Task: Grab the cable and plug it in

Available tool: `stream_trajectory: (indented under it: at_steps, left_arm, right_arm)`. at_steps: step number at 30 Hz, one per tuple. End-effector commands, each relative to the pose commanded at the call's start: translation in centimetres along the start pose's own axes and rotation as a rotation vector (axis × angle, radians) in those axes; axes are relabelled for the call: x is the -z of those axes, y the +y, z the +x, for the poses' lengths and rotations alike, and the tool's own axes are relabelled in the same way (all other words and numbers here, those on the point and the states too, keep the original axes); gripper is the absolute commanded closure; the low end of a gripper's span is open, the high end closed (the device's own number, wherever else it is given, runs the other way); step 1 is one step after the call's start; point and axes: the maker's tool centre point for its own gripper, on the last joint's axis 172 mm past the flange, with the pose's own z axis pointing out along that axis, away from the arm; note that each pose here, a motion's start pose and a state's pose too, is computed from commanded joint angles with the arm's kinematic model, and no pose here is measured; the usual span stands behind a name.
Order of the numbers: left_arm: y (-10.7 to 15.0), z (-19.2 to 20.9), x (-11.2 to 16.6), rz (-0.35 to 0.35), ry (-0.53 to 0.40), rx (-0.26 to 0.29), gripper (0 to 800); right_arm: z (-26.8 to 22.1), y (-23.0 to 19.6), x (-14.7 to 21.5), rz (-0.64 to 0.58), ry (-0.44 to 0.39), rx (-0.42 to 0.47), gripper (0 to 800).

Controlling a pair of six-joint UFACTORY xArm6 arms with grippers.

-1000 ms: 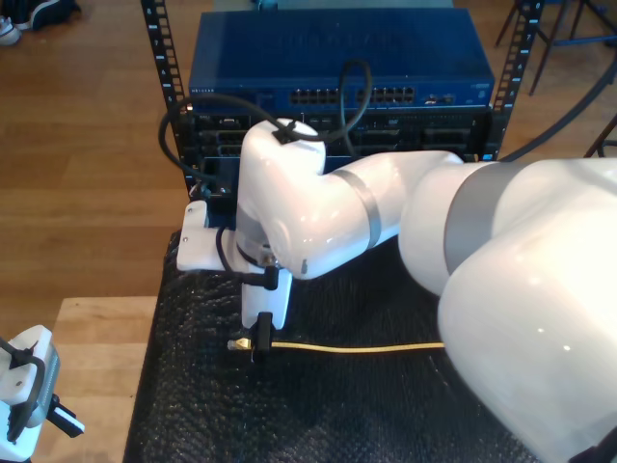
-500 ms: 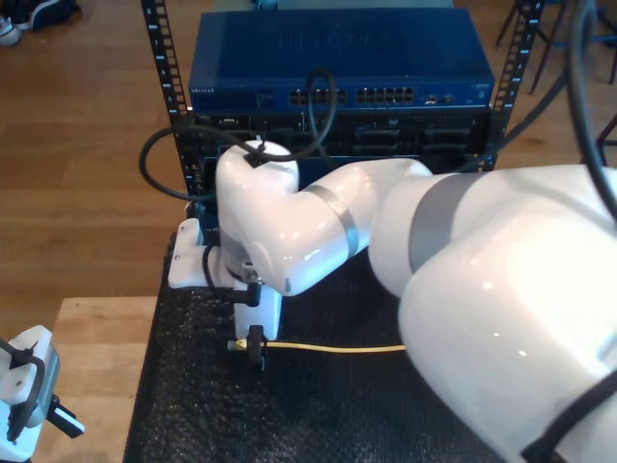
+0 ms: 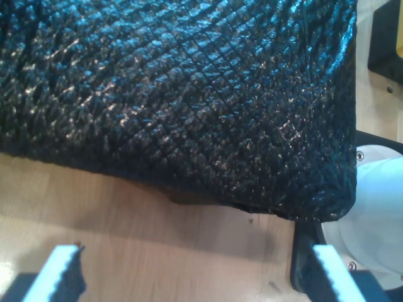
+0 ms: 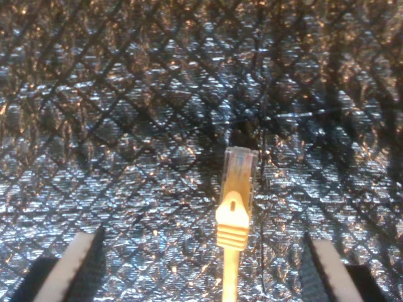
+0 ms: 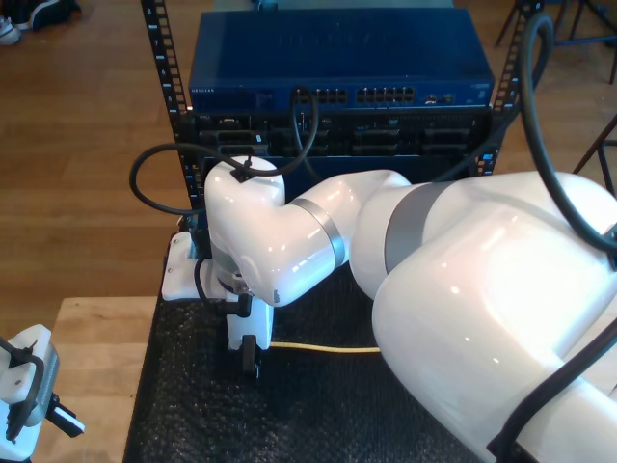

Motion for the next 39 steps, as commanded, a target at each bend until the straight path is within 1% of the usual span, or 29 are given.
stream_trajectory:
  at_steps: [3, 5, 6, 10, 12, 14, 21, 25, 37, 39]
  left_arm:
    - [0.0, 0.0, 0.0, -0.001, 0.001, 0.000, 0]
    - [0.0, 0.0, 0.0, -0.001, 0.001, 0.000, 0]
    - [0.0, 0.0, 0.0, -0.001, 0.001, 0.000, 0]
    - [0.1, 0.0, 0.0, -0.003, 0.001, 0.000, 0]
    - [0.1, 0.0, 0.0, -0.003, 0.001, 0.000, 0]
    - [0.1, 0.1, 0.0, -0.004, 0.002, 0.000, 0]
    - [0.1, 0.1, 0.0, -0.005, 0.003, 0.000, 0]
    - [0.2, 0.1, -0.1, -0.007, 0.003, 0.000, 0]
    - [0.1, 0.1, 0.0, -0.006, 0.003, 0.000, 0]
    - [0.1, 0.1, 0.0, -0.006, 0.003, 0.000, 0]
  right_arm:
    - [0.0, 0.0, -0.1, 0.001, -0.001, 0.000, 159]
    - [0.0, 0.0, -0.1, 0.000, -0.002, 0.001, 225]
    - [-0.1, 0.0, -0.1, -0.001, -0.004, 0.003, 242]
    - [-0.3, 0.3, 0.0, -0.014, -0.015, 0.013, 249]
    - [-0.4, 0.4, 0.0, -0.020, -0.022, 0.012, 271]
    - [-0.6, 0.6, 0.0, -0.028, -0.030, 0.006, 310]
    - [-0.8, 1.0, 0.1, -0.045, -0.044, 0.006, 311]
    - [0.3, 0.5, 0.4, -0.051, -0.038, 0.022, 311]
    - [0.3, -0.1, -0.7, -0.038, -0.054, 0.032, 312]
    - [0.3, 0.0, -0.7, -0.041, -0.056, 0.033, 326]
